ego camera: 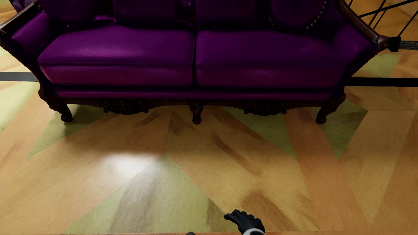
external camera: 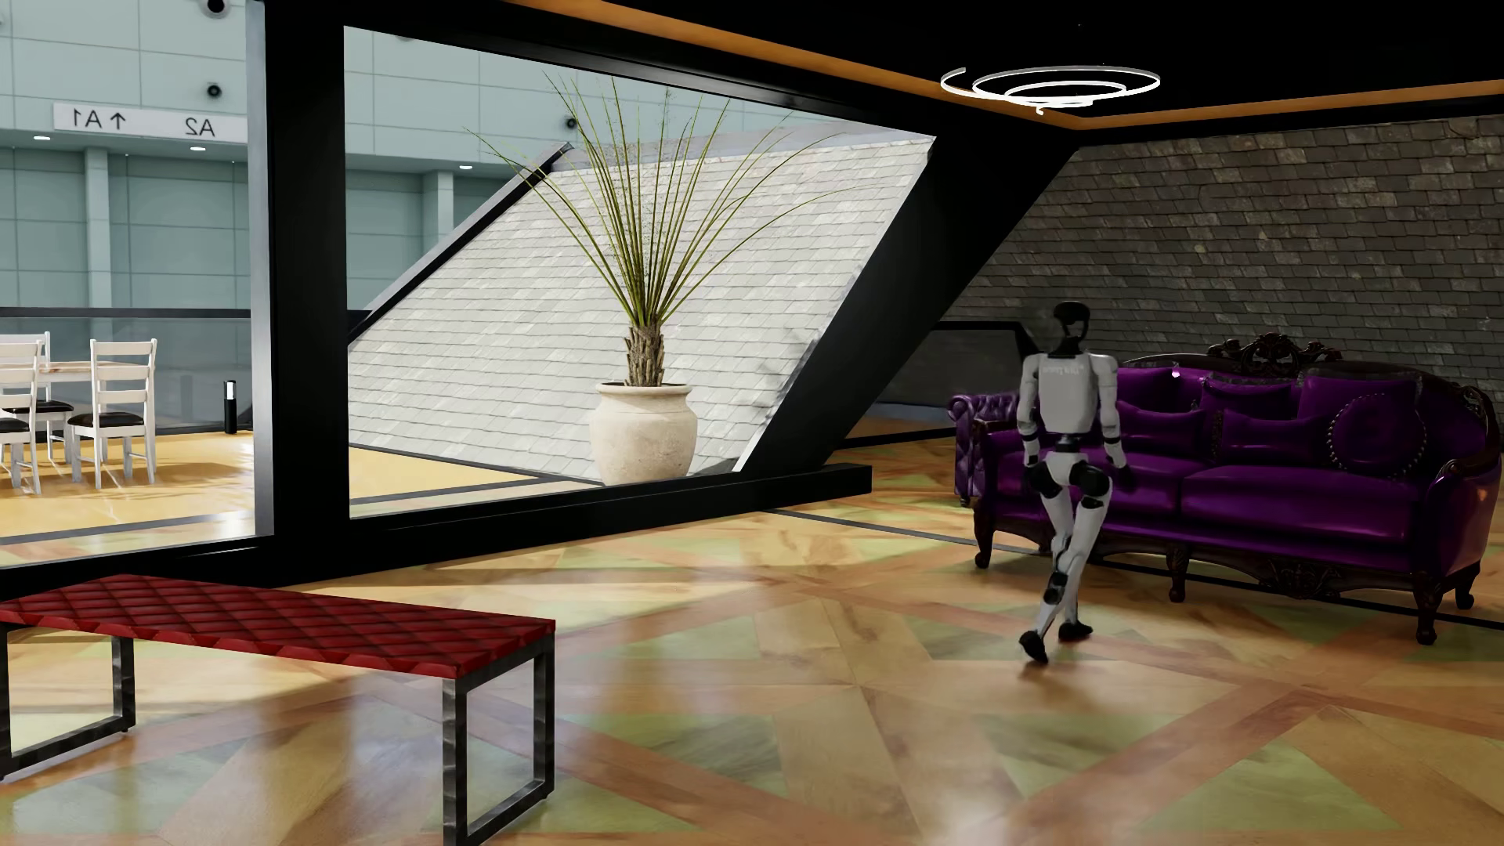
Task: Approach the sofa
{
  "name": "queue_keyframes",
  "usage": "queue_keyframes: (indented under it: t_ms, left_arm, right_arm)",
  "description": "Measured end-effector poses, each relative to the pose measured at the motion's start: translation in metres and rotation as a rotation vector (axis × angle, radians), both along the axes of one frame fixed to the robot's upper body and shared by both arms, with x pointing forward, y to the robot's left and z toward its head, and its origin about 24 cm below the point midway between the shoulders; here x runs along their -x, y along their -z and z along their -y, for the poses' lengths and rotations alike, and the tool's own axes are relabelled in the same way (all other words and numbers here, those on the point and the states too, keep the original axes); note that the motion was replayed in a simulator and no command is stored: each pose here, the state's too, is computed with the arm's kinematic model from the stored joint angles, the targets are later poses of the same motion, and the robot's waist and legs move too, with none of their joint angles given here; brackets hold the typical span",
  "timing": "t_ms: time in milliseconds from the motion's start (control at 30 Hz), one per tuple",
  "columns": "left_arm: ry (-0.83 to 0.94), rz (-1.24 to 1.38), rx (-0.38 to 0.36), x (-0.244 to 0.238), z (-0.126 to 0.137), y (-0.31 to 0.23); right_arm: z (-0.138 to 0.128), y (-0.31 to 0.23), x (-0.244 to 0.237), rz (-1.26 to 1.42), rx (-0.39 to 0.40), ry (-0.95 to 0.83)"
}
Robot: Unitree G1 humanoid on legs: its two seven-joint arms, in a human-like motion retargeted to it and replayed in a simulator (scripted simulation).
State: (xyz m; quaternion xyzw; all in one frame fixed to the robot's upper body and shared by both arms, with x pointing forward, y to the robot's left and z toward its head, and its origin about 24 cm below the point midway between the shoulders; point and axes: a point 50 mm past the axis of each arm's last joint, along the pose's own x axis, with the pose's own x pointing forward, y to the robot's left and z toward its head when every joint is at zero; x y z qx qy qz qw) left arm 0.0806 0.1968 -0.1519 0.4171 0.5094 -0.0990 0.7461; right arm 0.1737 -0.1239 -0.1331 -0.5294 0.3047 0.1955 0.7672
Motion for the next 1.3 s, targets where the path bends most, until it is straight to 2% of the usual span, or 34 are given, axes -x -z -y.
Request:
queue_keyframes:
  t_ms: [33,100,167,200,267,367,433,567,700,767,833,867,933,1000,1100,1300]
  left_arm:
    - [-0.019,-0.013,0.005,0.002,0.002,0.002]
    - [-0.056,0.006,0.038,-0.008,0.011,0.002]
    - [-0.008,0.078,0.061,-0.021,0.021,-0.002]
    - [0.047,0.113,0.06,-0.031,0.025,-0.004]
    - [0.137,0.158,0.046,-0.051,0.028,-0.008]
    - [0.195,0.235,0.025,-0.082,0.032,-0.019]
    - [0.222,0.299,0.022,-0.1,0.033,-0.029]
    - [0.258,0.377,0.039,-0.115,0.038,-0.04]
    - [0.174,0.269,0.017,-0.086,0.029,-0.024]
    - [0.189,0.141,0.039,-0.064,0.027,-0.012]
    - [0.323,0.07,0.057,-0.056,0.023,-0.01]
    - [0.368,0.066,0.042,-0.055,0.017,-0.011]
    - [0.31,0.091,-0.001,-0.05,0.006,-0.014]
    - [0.167,0.119,-0.024,-0.041,-0.003,-0.014]
    - [0.11,0.132,-0.006,-0.035,-0.003,-0.015]
    - [0.169,0.137,0.022,-0.049,0.012,-0.015]
  right_arm:
    - [0.008,0.011,0.017,-0.108,0.039,-0.008]
    - [0.025,0.021,0.037,-0.282,0.123,-0.186]
    - [0.047,0.018,0.036,-0.315,0.176,-0.305]
    - [0.06,0.014,0.034,-0.29,0.171,-0.253]
    - [0.087,0.006,0.035,-0.199,0.141,-0.007]
    - [0.106,0.0,0.041,-0.068,0.11,0.369]
    - [0.1,0.002,0.044,-0.071,0.091,0.403]
    - [0.077,0.011,0.057,-0.128,0.08,0.292]
    - [0.058,0.024,0.084,-0.248,0.144,0.336]
    - [0.051,0.027,0.085,-0.292,0.139,0.329]
    - [0.042,0.025,0.069,-0.27,0.076,0.254]
    - [0.036,0.022,0.057,-0.249,0.042,0.194]
    - [0.035,0.015,0.033,-0.207,0.027,0.066]
    - [0.04,0.005,0.005,-0.148,0.081,-0.012]
    - [0.051,-0.014,-0.032,-0.025,0.129,0.027]
    - [0.058,-0.041,-0.063,0.166,0.078,0.071]
